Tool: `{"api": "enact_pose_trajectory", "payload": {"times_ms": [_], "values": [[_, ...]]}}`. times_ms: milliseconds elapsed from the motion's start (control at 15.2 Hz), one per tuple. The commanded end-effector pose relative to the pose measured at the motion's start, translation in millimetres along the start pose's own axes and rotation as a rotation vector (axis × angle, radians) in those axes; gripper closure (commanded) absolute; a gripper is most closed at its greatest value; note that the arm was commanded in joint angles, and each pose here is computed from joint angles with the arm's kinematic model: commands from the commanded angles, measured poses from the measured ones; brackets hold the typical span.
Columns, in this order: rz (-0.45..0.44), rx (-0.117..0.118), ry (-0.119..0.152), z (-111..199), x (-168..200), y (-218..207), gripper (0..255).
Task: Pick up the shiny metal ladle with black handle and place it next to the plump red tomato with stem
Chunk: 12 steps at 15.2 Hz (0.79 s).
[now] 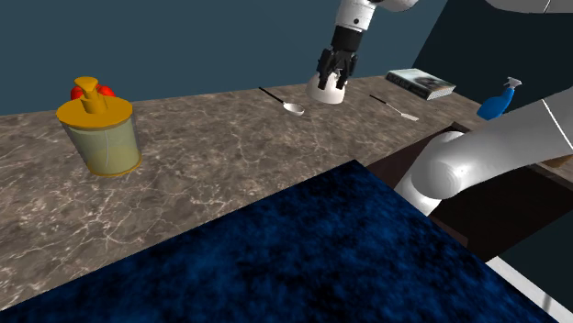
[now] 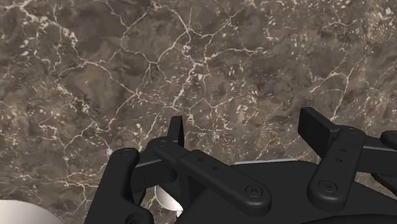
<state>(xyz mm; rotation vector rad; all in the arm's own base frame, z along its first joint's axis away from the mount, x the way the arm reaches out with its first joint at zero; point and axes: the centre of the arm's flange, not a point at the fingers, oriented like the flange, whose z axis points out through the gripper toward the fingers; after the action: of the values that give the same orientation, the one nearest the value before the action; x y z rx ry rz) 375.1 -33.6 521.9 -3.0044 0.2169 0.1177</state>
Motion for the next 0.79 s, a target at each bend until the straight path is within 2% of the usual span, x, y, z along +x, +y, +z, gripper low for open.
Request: {"api": "enact_pose_trajectory", "payload": {"times_ms": [0,726], "values": [[0.006,-0.002,0.018,15.2,18.0,8.1,0],[0.038,-0.014,0.109,70.9,134.1,39.8,0]]}}
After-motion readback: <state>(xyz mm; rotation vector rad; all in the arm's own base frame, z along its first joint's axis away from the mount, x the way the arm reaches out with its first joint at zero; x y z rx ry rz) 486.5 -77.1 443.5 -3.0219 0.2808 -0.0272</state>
